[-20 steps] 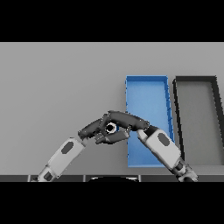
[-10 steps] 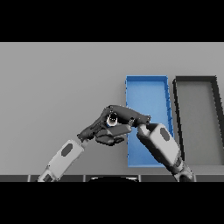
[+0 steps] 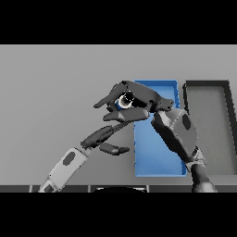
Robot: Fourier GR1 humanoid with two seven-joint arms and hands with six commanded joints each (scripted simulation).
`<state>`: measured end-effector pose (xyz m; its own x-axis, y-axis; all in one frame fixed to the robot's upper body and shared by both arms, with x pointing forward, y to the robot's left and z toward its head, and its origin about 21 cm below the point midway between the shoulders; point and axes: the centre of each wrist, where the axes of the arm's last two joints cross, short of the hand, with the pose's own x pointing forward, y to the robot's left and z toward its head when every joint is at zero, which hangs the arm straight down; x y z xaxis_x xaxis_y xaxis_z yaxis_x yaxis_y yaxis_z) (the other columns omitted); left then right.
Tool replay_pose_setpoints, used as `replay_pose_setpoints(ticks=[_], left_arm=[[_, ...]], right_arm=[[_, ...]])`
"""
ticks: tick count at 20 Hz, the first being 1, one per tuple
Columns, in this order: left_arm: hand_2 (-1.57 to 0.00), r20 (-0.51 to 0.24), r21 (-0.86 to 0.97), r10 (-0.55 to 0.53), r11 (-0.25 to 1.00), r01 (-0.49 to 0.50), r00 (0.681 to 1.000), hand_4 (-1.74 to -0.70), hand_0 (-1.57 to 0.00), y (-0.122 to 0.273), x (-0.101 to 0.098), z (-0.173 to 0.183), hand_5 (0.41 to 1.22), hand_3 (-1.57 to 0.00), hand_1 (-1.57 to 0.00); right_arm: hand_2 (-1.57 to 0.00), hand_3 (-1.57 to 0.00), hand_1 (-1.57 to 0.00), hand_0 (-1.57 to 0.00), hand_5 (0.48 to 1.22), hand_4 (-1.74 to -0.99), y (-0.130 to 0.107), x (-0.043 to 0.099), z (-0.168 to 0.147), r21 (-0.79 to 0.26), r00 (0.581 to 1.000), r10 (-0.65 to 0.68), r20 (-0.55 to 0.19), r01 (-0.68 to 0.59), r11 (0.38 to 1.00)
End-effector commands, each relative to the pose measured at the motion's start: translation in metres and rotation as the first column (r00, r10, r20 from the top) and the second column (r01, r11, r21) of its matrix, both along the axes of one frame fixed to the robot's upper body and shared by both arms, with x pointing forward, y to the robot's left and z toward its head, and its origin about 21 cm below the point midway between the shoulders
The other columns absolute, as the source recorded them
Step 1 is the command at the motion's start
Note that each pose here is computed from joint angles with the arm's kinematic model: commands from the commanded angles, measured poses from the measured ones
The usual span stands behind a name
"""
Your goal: Pick up the blue pipe and place it into the blue bin.
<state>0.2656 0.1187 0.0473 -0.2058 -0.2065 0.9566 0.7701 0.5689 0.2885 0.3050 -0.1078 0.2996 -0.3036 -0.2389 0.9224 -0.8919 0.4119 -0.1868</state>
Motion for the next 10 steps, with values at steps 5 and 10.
replay_pose_setpoints(ticks=[5, 10], left_arm=[[0.00, -0.008, 0.014, 0.008, 1.000, -0.008, 1.000, -0.85, 0.00, 0.001, -0.005, -0.001, 0.484, 0.00, 0.00], [0.00, 0.011, 0.040, 0.038, 0.998, -0.038, 0.999, -0.83, 0.00, 0.002, -0.004, 0.001, 0.467, 0.00, 0.00]], right_arm=[[-1.57, -1.57, -1.57, -1.57, 1.221, -1.498, -0.033, 0.036, 0.027, 0.036, 0.967, -0.254, 0.000, 0.253, 0.967], [-1.57, -1.57, -1.57, -1.57, 1.221, -1.499, -0.086, 0.077, -0.002, -0.065, 0.861, -0.492, -0.133, 0.487, 0.871]])
